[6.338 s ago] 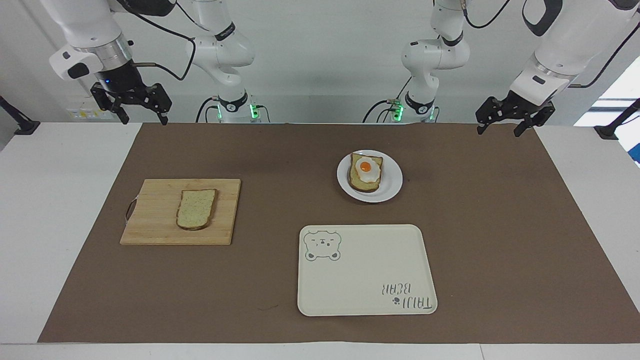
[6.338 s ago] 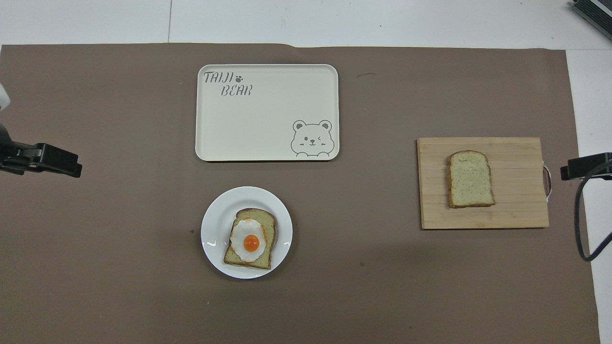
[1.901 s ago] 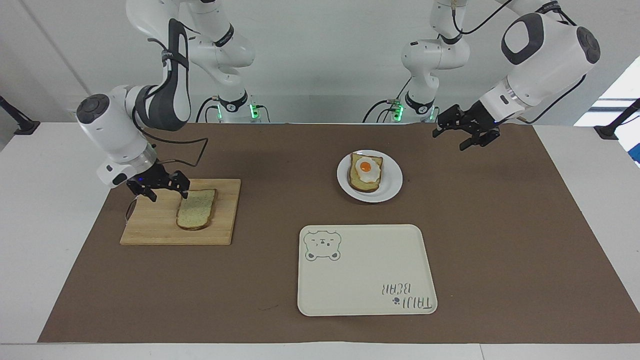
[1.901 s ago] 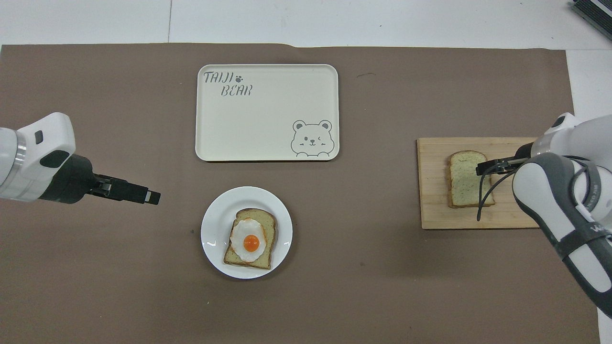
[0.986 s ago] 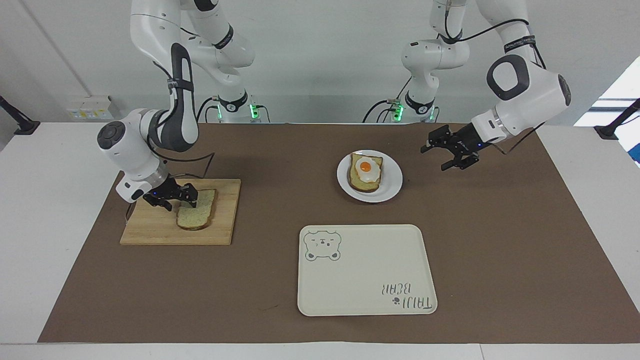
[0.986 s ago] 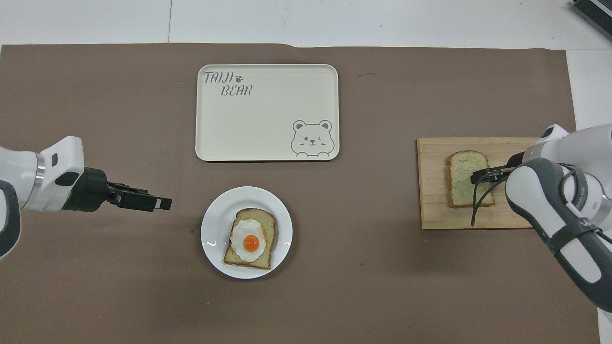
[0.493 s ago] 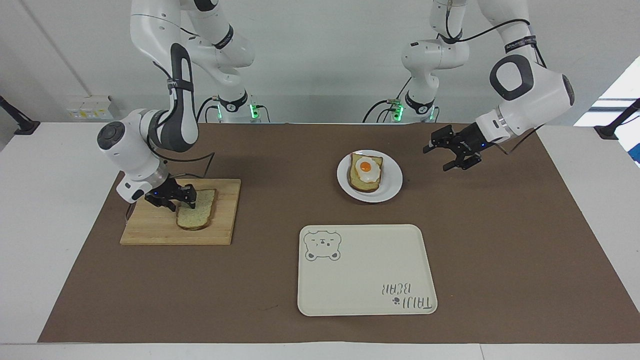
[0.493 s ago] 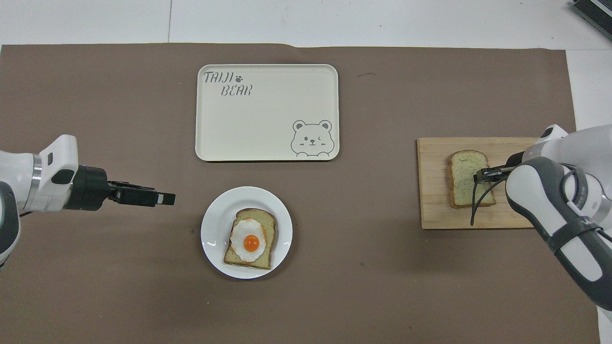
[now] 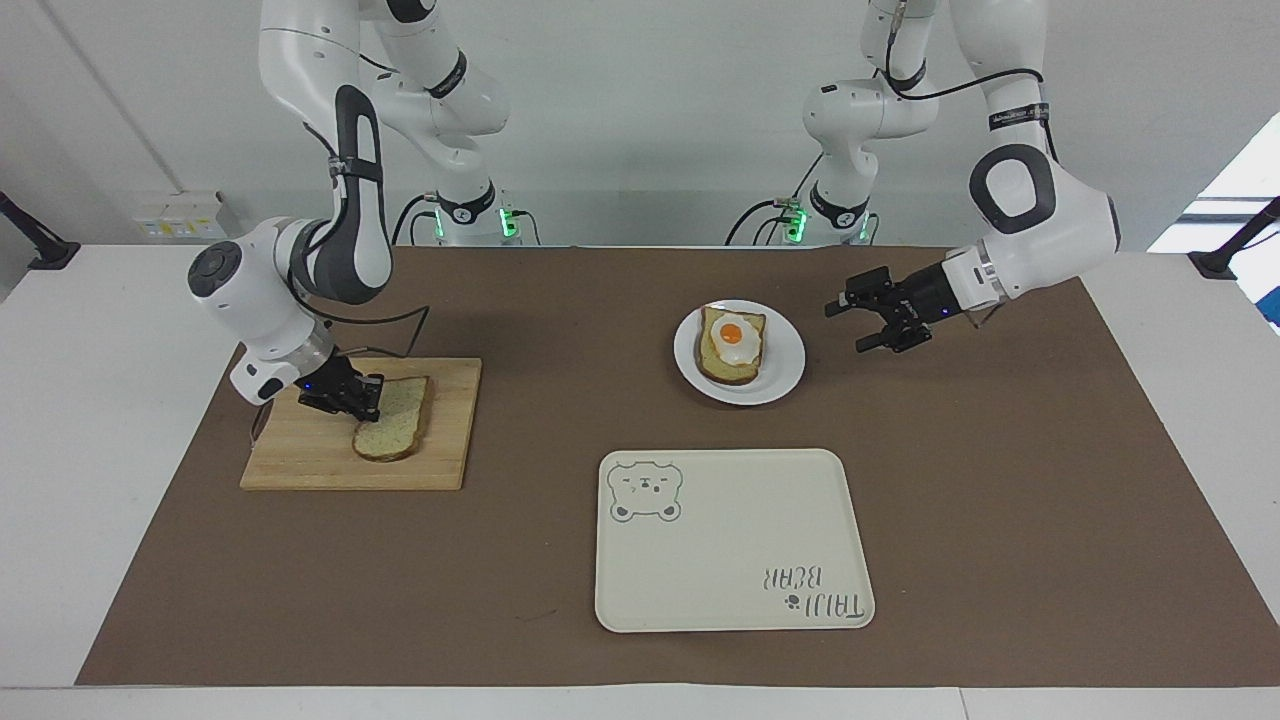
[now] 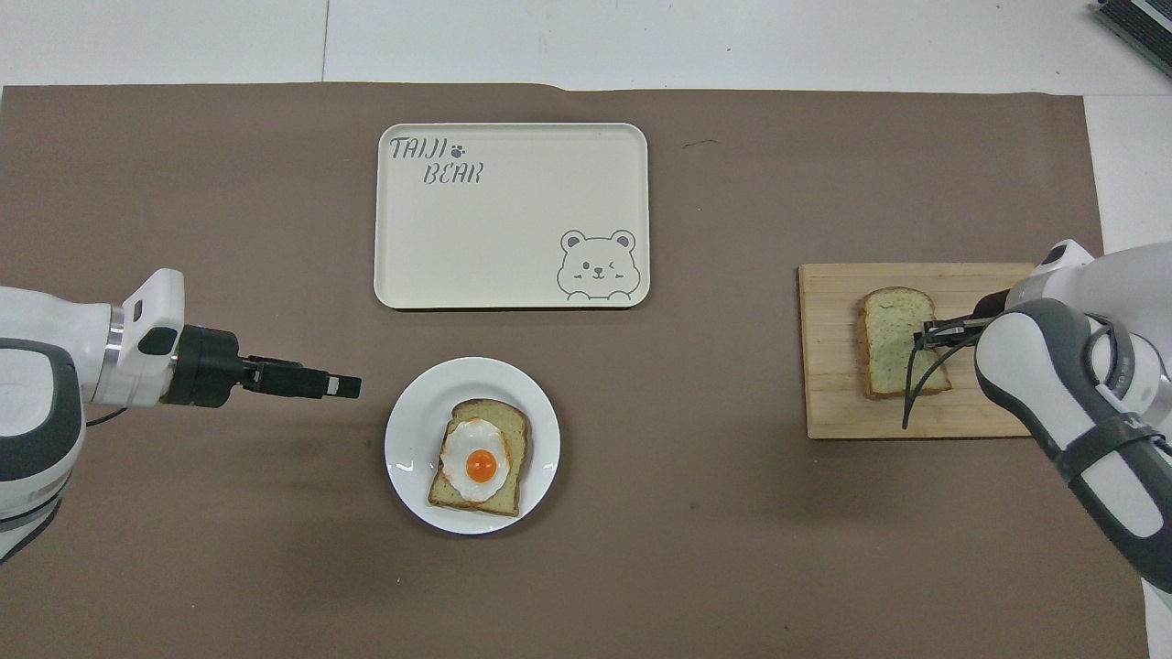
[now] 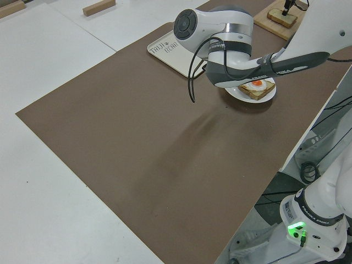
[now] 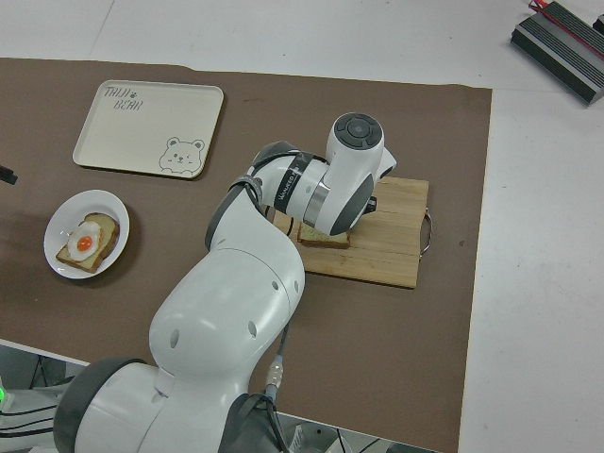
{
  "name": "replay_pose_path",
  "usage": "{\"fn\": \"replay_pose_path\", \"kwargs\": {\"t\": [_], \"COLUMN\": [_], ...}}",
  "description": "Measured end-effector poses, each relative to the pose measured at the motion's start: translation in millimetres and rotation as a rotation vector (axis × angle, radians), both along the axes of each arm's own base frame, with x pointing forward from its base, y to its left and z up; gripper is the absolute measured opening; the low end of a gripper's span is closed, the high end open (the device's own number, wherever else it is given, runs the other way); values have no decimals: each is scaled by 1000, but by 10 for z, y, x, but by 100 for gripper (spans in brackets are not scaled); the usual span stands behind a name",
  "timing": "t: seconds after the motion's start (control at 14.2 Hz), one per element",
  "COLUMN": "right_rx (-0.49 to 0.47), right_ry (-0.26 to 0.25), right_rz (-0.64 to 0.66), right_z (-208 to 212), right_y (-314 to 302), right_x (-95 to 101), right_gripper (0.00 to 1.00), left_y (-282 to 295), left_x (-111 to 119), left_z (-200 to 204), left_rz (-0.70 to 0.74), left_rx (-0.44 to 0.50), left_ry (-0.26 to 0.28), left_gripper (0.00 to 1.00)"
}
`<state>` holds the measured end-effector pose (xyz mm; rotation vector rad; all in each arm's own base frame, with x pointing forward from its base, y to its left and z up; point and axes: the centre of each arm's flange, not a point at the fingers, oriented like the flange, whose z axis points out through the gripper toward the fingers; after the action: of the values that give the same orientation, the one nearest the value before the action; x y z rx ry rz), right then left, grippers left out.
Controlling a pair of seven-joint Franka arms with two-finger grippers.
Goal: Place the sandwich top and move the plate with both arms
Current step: 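Grasp the bread slice with the right gripper while the left gripper nears the plate, then lift the bread with the right gripper while the left gripper grips the plate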
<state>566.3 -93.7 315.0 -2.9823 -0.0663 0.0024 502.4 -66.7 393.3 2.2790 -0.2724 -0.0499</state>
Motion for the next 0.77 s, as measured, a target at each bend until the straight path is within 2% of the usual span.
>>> {"fn": "replay_pose_path", "kwargs": {"t": [0.07,0.49,0.77], "right_rx": [0,-3,16], "right_ry": [-2,-22,-2], "right_rz": [0,2,21], "right_z": [11,98,373], "right_y": [-4,-11,13], "right_x": [7,89,194], "right_gripper": [7,6,6], "left_y": [-12,-29,-25], "left_x": [-17,-236,-332], "left_z": [-41,-496,-643], "left_rz": [0,-15,-6], "left_rx": [-1,-42,-52], "left_ry": [0,2,19], "left_gripper": [100,100,100]}}
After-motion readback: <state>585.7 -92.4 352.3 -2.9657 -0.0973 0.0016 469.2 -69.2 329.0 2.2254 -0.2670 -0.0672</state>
